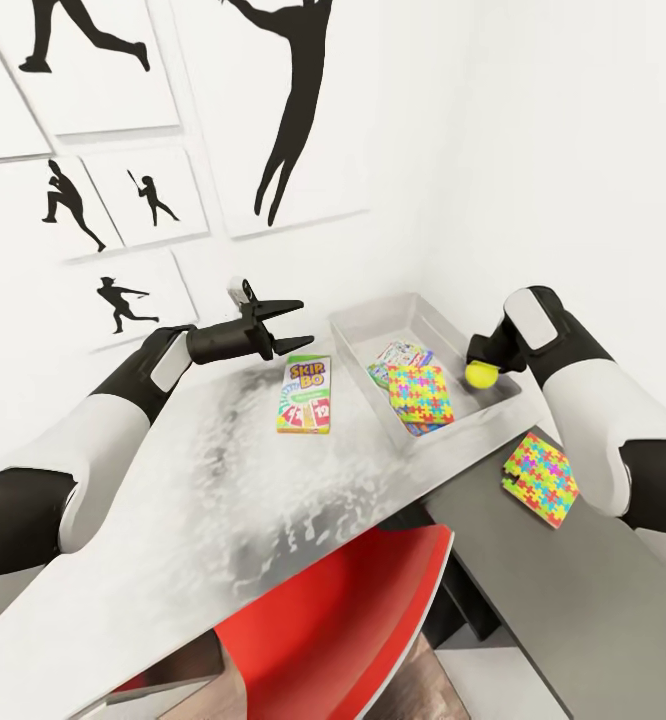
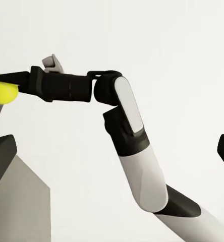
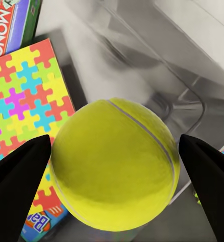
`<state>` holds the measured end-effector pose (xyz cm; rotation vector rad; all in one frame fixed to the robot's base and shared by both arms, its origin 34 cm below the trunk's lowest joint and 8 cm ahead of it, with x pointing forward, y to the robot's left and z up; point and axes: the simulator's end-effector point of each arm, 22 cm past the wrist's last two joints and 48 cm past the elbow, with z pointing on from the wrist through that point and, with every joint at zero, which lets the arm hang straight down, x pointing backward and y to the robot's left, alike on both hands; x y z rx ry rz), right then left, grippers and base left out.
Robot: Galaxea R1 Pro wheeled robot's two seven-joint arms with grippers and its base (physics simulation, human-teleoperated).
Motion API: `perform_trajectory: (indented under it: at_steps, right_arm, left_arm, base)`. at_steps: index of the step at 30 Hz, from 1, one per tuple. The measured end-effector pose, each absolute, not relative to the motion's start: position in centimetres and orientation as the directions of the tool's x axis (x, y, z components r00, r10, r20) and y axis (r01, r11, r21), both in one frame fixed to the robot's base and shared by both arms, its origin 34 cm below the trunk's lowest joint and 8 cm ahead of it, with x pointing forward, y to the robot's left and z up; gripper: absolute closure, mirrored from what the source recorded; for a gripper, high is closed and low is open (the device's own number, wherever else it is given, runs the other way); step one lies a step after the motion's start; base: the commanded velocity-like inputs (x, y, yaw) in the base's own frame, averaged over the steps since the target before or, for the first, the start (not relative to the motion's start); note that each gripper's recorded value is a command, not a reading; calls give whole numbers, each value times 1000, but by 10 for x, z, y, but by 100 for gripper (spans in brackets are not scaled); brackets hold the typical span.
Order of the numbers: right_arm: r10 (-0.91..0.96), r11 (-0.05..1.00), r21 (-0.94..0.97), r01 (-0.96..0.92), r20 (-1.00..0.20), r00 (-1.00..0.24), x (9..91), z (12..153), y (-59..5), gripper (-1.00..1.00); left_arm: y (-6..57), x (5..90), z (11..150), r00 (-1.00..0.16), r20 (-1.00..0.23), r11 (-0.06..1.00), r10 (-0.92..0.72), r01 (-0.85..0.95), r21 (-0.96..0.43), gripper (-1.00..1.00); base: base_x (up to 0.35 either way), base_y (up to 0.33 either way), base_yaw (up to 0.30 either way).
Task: Put all the toys in the child's room - the three board games (two on the bed and one on the table), the two jigsaw puzzles on the table, and the tennis ball on the table - inside the toy box on the table in the child's room.
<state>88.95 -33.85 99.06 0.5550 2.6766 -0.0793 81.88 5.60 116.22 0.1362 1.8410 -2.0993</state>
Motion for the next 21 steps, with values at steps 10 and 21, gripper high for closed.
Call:
perform_trajectory:
  at_steps: [10, 21]
  right_arm:
    - [371, 919, 27, 394, -402, -837, 891, 992, -339, 100]
    - [390, 907, 22, 420, -418, -820, 891, 993, -355, -100]
  left_arm:
    - [56, 819, 1162, -936, -294, -98, -192, 317, -943, -100]
    - [57, 819, 1162, -936, -294, -97, -192, 317, -944, -100]
  base:
    - [0, 0, 0]
    - [0, 0, 0]
